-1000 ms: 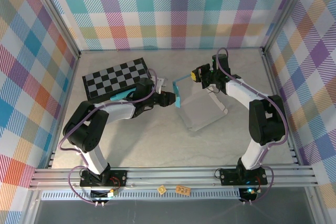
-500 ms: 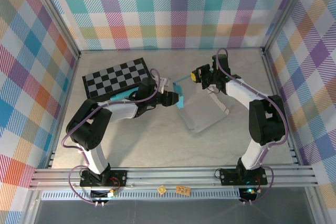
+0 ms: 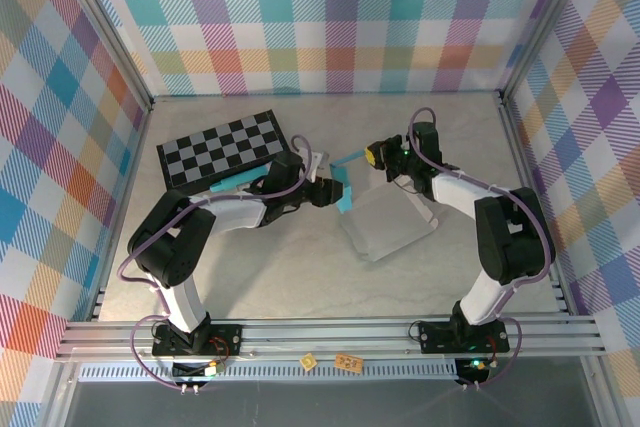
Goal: Fold the paper box
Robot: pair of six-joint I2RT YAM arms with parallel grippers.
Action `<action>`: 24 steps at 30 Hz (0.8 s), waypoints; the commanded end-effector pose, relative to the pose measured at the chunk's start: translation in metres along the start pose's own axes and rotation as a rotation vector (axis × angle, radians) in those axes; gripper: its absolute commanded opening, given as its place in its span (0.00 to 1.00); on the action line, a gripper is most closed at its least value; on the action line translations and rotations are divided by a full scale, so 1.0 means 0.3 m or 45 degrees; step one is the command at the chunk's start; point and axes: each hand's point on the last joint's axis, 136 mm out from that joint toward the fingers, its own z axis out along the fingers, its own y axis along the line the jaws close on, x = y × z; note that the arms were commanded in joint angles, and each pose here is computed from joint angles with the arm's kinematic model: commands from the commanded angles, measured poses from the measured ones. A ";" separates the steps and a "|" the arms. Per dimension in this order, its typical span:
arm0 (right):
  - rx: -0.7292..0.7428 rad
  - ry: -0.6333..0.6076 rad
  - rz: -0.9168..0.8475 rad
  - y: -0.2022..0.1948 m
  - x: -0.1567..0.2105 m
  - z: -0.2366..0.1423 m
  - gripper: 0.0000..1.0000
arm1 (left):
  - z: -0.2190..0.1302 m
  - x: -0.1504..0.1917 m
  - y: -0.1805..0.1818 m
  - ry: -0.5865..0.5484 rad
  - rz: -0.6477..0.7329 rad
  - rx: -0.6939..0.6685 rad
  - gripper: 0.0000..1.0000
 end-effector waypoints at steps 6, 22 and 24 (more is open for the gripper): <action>-0.236 0.119 -0.219 0.040 0.085 -0.033 0.00 | 0.003 0.026 0.070 -0.048 0.086 -0.205 0.49; -0.400 0.208 -0.266 0.091 0.075 0.059 0.00 | 0.004 -0.025 0.163 -0.113 0.212 -0.464 0.45; -0.390 0.203 -0.252 0.071 0.069 0.069 0.00 | 0.013 -0.027 0.175 -0.127 0.211 -0.479 0.45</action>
